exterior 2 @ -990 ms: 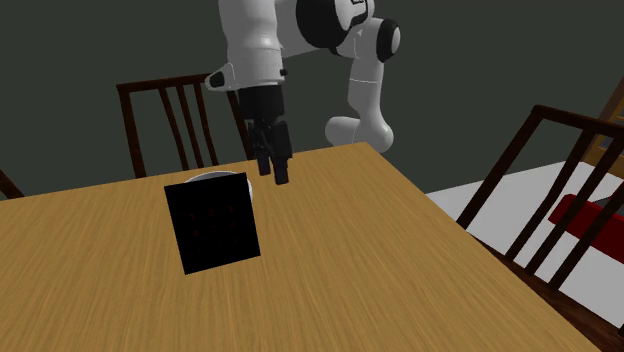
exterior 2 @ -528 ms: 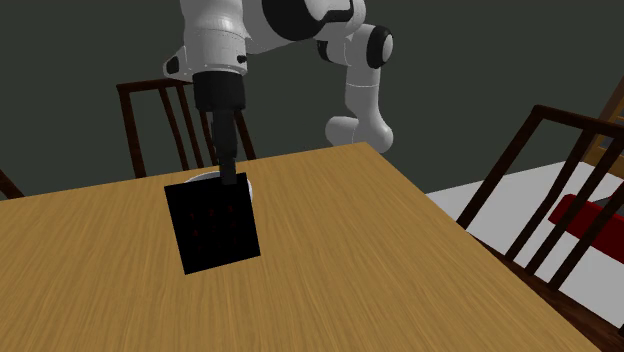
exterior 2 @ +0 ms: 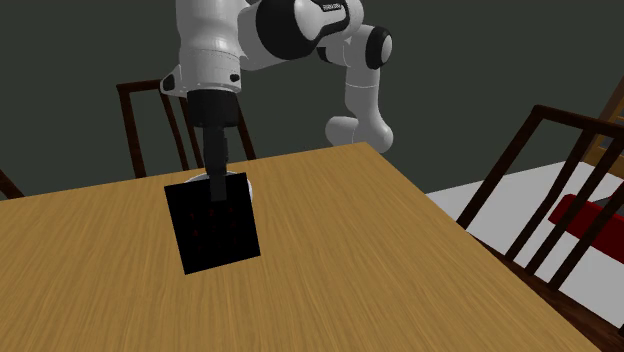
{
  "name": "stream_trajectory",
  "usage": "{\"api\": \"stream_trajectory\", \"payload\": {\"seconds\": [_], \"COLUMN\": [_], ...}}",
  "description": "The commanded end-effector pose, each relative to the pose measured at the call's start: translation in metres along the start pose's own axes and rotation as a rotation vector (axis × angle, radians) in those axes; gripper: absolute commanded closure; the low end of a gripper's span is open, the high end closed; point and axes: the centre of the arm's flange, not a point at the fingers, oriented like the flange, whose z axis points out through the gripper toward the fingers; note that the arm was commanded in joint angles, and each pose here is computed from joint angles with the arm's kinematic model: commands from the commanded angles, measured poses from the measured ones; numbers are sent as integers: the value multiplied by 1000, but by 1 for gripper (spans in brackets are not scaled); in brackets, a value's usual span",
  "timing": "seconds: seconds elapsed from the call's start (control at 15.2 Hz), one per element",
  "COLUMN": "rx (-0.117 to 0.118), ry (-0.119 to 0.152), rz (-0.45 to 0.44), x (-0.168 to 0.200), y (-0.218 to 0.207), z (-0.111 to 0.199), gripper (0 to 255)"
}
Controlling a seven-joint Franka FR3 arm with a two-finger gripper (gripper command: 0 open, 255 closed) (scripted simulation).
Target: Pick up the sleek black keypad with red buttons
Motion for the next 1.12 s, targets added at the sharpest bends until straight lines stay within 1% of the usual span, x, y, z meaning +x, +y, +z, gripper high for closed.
{"api": "stream_trajectory", "payload": {"seconds": [0.0,0.07,0.13,0.73,1.06], "rx": [0,0,0,0,0], "ry": [1,1,1,1,1], "rz": [0,0,0,0,0], "x": [0,0,1,0,3], "y": [3,3,3,3,-9], "z": [7,7,7,7,-17], "gripper": [0,0,255,255,255]}}
